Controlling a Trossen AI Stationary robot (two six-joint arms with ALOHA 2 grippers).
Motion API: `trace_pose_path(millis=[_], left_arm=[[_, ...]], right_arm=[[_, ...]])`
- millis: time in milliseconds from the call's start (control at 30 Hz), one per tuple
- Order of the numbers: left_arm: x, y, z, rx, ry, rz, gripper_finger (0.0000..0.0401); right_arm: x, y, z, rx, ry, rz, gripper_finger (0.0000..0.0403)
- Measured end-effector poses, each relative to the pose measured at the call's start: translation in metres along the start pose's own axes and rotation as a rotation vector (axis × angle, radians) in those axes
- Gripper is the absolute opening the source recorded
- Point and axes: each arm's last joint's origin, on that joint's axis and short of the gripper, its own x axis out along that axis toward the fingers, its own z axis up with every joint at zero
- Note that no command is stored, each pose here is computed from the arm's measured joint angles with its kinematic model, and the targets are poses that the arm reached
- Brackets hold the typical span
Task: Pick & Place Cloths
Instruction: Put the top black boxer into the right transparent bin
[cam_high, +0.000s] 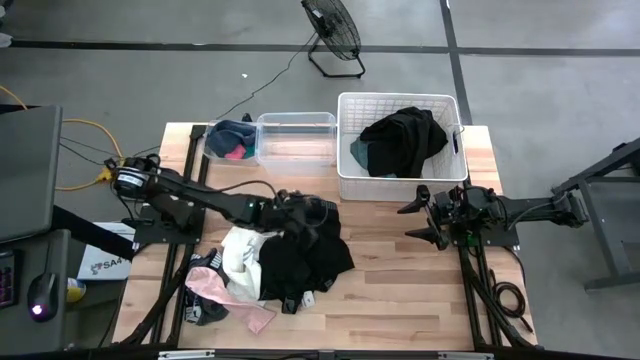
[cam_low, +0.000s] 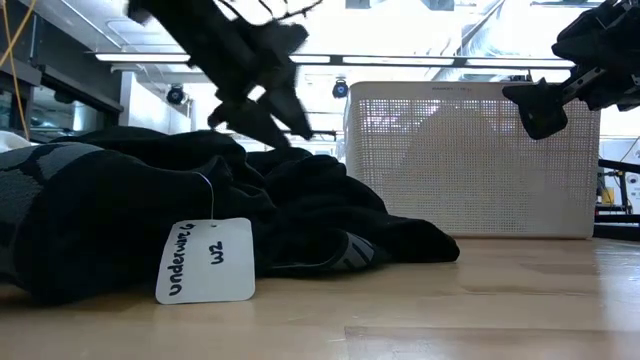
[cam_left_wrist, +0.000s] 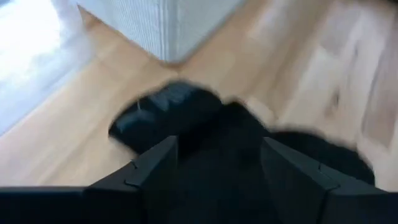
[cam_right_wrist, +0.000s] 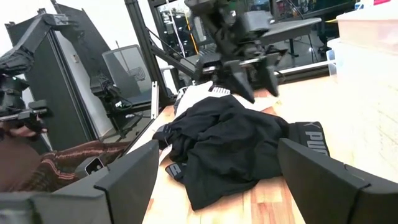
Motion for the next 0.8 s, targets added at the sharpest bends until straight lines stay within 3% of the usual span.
trace_pose_path(millis=[200,400,800], left_arm=[[0.025,0.019,0.018,-0.136,0.002,0.056,0.0232],[0.046,0.027,0.023,-0.278,0.063,0.033,0.0232],[0.049,0.042,0.007,-0.318,0.191,0.197,0.0232]], right_arm=[[0.000,0.000,0.000,0.000,0.001,0.000,0.0318],[0.000,0.000,0.000,0.000,0.003,-0.001,0.0318],[0.000,0.000,0.000,0.000,0.002,-0.001,0.0318]])
